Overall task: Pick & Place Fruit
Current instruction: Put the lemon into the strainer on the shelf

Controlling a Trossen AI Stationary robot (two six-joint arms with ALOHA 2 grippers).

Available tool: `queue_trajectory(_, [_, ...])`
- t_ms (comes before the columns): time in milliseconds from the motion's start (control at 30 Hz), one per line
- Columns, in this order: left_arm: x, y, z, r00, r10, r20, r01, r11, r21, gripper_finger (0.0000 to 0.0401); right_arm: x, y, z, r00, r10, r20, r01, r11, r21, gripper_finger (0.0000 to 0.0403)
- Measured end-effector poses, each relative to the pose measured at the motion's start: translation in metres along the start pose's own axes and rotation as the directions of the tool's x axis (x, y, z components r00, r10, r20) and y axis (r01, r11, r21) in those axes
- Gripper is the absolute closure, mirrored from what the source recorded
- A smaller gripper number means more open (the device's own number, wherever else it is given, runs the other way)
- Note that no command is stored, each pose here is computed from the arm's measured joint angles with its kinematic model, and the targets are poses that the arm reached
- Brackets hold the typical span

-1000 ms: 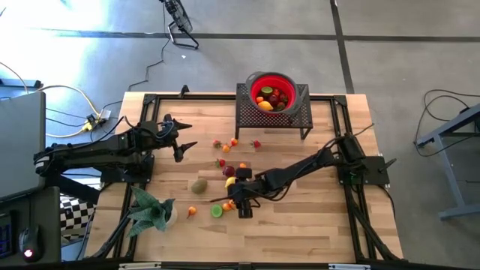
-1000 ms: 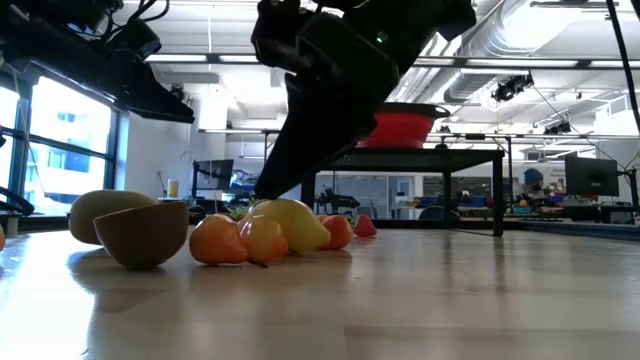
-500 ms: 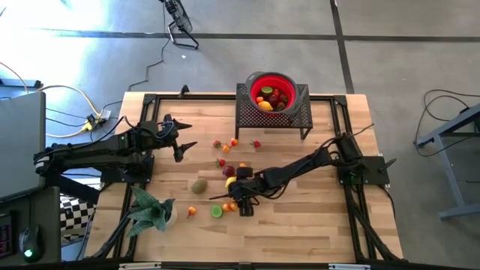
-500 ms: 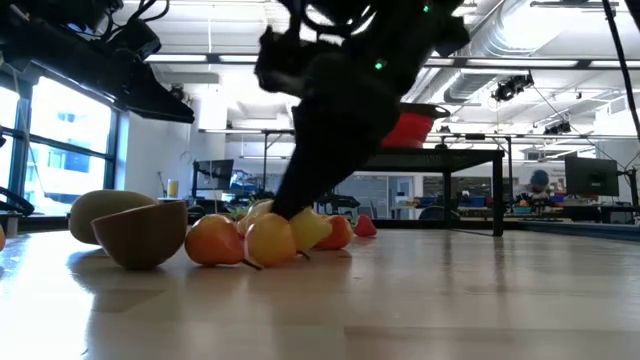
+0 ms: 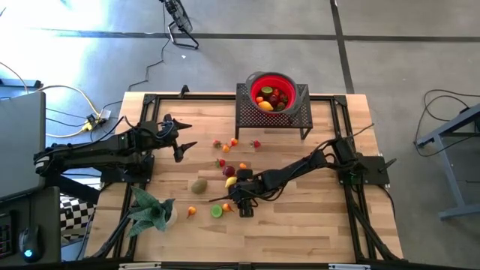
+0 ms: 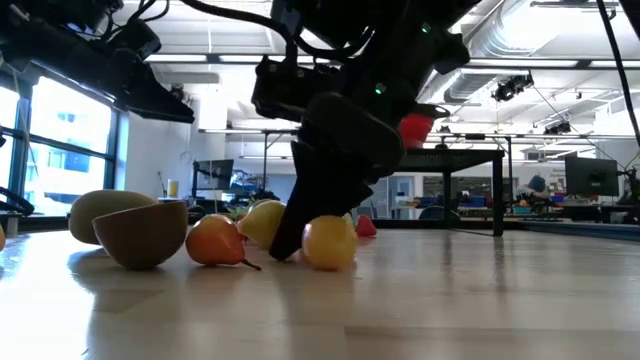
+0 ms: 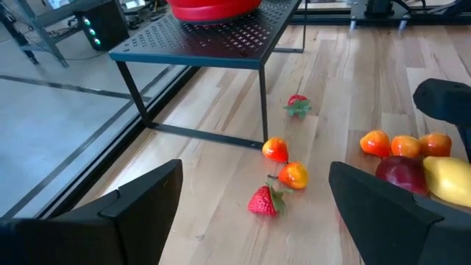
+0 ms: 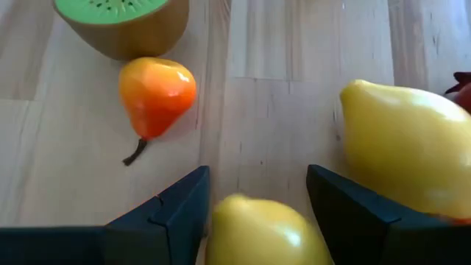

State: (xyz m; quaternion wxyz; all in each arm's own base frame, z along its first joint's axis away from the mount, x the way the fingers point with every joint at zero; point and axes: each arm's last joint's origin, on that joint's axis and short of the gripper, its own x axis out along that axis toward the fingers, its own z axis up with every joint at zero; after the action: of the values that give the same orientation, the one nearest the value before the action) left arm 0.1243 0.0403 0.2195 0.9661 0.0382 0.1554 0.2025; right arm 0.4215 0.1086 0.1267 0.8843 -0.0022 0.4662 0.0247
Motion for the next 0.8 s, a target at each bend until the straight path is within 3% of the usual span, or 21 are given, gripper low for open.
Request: queue_trajectory(800, [0.0,0.0,0.0,1.0,0.0,0.0,0.0,1.0,0.0,0.0064,-0.0003,-0.0003,-0.0009,1.0,0.0,-0.012,0.0,1.0,0.028,0.0183])
